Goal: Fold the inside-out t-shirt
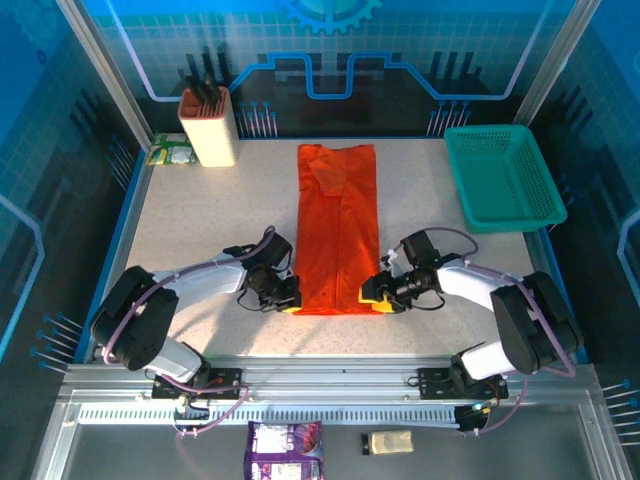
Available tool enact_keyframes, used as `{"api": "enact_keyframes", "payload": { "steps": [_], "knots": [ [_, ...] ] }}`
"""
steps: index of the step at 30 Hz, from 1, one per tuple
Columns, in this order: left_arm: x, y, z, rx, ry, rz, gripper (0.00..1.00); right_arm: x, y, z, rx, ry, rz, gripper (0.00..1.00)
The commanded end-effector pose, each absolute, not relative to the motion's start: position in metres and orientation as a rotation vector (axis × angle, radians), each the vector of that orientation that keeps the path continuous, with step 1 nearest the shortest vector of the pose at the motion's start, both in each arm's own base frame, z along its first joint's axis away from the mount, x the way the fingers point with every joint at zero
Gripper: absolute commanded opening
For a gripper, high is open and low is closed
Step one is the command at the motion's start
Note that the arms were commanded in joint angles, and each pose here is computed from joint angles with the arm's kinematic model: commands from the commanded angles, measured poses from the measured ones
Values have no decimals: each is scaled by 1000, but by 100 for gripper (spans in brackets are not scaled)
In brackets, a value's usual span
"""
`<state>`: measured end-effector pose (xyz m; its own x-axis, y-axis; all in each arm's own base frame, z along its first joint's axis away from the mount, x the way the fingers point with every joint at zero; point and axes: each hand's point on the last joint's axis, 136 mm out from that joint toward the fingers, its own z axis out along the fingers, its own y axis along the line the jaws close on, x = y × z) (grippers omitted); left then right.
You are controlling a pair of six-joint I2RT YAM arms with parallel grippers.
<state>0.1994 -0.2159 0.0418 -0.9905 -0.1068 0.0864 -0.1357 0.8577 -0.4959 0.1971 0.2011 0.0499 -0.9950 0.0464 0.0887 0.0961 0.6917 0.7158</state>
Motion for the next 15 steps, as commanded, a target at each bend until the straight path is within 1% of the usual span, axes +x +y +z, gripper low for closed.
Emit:
{"api": "enact_keyframes", "payload": {
  "steps": [1, 5, 10, 15],
  "knots": [
    [203, -210, 58, 199, -3024, 768, 4, 191, 170, 50, -126, -2943, -928, 54],
    [207, -211, 63, 220, -3042, 794, 6, 186, 170, 51, -104, -2936, -908, 51],
    [207, -207, 60, 234, -3048, 805, 7, 184, 160, 44, -85, -2976, -759, 47],
    [205, -206, 58, 244, -3041, 820, 7, 181, 172, 40, -72, -2949, -813, 44]
  ]
}}
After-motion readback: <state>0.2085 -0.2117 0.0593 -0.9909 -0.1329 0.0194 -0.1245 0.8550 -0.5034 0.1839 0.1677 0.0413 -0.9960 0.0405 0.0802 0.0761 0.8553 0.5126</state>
